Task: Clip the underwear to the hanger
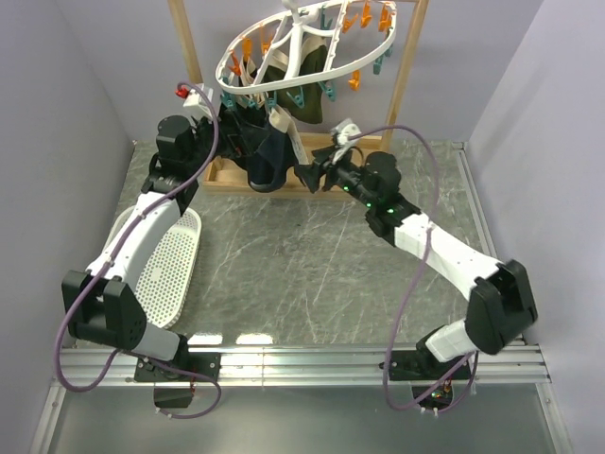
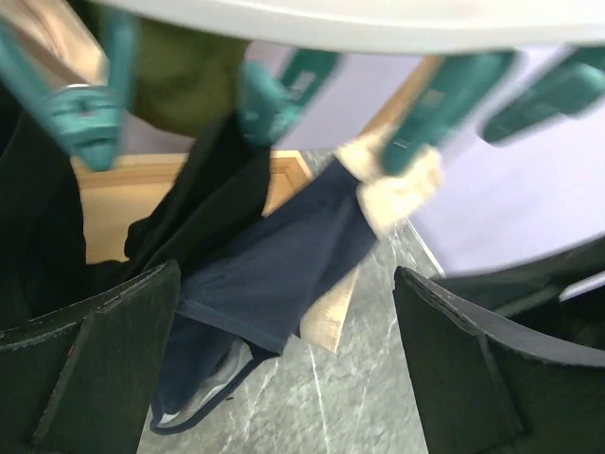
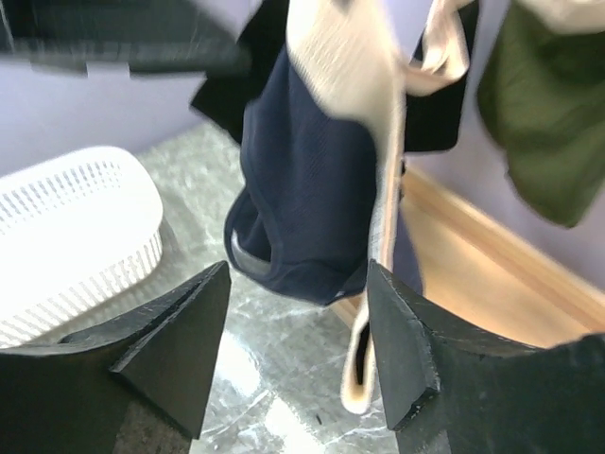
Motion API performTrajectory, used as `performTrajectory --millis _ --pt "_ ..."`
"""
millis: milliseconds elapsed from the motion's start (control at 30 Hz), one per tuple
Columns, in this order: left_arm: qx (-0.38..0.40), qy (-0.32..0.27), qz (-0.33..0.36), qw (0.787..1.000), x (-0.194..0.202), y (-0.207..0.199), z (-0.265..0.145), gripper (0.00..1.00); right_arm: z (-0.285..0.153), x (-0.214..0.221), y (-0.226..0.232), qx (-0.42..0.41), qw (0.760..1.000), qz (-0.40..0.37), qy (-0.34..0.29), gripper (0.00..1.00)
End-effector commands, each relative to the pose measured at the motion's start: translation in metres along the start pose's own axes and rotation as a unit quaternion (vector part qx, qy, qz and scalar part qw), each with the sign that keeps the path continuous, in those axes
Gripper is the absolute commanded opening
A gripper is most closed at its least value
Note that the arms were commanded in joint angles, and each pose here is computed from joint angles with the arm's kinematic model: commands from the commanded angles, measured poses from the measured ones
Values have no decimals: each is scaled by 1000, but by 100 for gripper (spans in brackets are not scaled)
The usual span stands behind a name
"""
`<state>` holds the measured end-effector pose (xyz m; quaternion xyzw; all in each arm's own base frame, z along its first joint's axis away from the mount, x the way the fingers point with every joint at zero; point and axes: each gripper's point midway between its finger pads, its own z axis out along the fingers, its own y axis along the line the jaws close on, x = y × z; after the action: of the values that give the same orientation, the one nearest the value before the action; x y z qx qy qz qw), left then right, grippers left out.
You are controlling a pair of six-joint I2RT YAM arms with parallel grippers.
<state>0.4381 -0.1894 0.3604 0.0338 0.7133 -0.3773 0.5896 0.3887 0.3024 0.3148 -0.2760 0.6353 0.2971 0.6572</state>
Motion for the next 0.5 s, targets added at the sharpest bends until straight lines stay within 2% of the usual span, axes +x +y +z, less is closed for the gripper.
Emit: performTrajectory --millis 0,200,300,333,467 --pt "65 -47 73 994 -34 -40 -23 99 -28 -33 -7 12 999 21 -26 68" --pt "117 -66 144 980 -33 -74 -42 98 -59 -58 -40 49 997 39 -39 72" --pt "143 -84 211 963 -19 -106 -44 97 -68 -77 -54 73 995 47 -56 72" --pt "163 -93 247 951 -11 -127 -44 95 -69 -81 -58 80 994 49 -59 71" --pt "167 -125 273 939 1 -150 -30 91 -68 -105 -70 91 991 57 -76 69"
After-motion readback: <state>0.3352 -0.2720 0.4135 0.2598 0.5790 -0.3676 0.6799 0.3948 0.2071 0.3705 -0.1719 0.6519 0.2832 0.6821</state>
